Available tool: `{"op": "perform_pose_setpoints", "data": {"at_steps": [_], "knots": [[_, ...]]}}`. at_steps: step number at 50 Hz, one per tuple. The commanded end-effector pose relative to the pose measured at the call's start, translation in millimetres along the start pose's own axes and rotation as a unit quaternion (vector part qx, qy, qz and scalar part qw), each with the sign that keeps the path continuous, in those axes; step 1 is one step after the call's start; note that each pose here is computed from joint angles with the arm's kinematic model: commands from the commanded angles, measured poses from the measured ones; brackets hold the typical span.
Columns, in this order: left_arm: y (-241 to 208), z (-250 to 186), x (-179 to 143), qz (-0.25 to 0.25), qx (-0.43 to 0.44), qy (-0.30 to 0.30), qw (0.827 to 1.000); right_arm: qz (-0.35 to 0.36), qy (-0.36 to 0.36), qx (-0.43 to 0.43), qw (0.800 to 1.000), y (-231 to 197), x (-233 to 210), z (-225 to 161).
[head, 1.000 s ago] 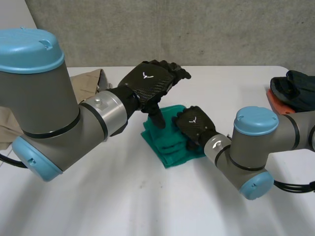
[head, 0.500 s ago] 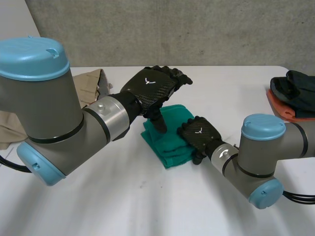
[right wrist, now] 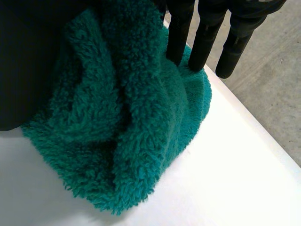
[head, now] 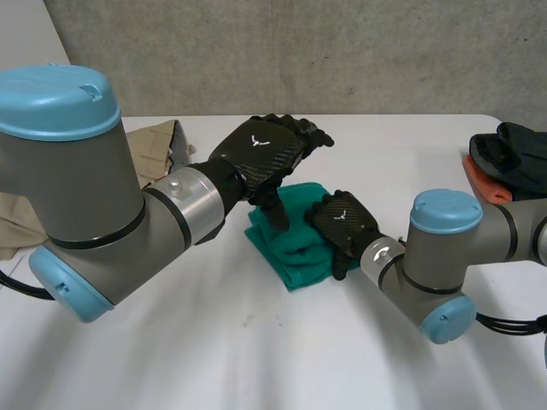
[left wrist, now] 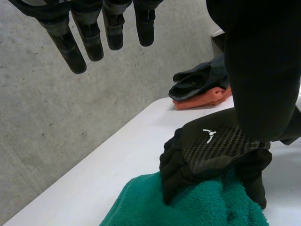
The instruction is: Fold the laundry.
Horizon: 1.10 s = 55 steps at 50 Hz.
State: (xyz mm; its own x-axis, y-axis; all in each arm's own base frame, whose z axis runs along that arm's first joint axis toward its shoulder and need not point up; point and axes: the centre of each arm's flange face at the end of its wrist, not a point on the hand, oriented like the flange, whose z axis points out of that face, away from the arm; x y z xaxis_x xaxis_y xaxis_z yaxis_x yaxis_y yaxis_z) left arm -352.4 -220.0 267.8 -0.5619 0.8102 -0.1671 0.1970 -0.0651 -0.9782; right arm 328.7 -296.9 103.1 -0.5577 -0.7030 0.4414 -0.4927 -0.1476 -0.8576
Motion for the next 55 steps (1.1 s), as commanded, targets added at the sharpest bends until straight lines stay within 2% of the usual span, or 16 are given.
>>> {"op": "perform_pose_setpoints", "data": {"at_steps": [1,24,28,31,34,35,38,39,42,43,47,50,53,55], "knots": [[0,0,-1,0.0,0.0,-0.001,1.0,-0.001,0.004,0.005,1.0,0,2,6],[6,-1,0,-0.011,-0.01,0.0,1.0,-0.007,0.023,0.04,0.999,-2,11,31],[6,-1,-2,-0.011,-0.009,-0.001,1.0,-0.01,0.038,0.058,0.998,-13,20,35],[2,-2,-3,-0.009,-0.004,-0.004,1.0,-0.01,0.07,0.102,0.992,-42,42,36],[-5,-3,-4,-0.006,0.006,-0.006,1.0,-0.003,0.13,0.162,0.978,-83,86,29],[-9,-4,-5,-0.004,0.011,-0.007,1.0,0.005,0.162,0.183,0.97,-94,113,25],[-24,-10,-7,0.0,0.036,-0.015,0.999,0.018,0.218,0.206,0.954,-101,165,14],[-28,-11,-8,0.0,0.044,-0.015,0.999,0.022,0.25,0.219,0.943,-103,198,3],[-36,-11,-9,-0.004,0.064,-0.018,0.998,0.023,0.294,0.234,0.926,-105,244,-14],[-37,-11,-8,-0.007,0.067,-0.017,0.998,0.025,0.32,0.238,0.917,-100,271,-23],[-37,-11,-7,-0.013,0.067,-0.014,0.998,0.022,0.375,0.216,0.901,-63,331,-46],[-37,-11,-4,-0.012,0.068,-0.011,0.998,0.023,0.391,0.191,0.9,-20,362,-54],[-35,-10,-3,-0.013,0.066,-0.009,0.998,0.022,0.384,0.182,0.905,15,375,-54],[-34,-8,-3,-0.014,0.066,-0.008,0.998,0.019,0.372,0.177,0.911,53,382,-50]]}}
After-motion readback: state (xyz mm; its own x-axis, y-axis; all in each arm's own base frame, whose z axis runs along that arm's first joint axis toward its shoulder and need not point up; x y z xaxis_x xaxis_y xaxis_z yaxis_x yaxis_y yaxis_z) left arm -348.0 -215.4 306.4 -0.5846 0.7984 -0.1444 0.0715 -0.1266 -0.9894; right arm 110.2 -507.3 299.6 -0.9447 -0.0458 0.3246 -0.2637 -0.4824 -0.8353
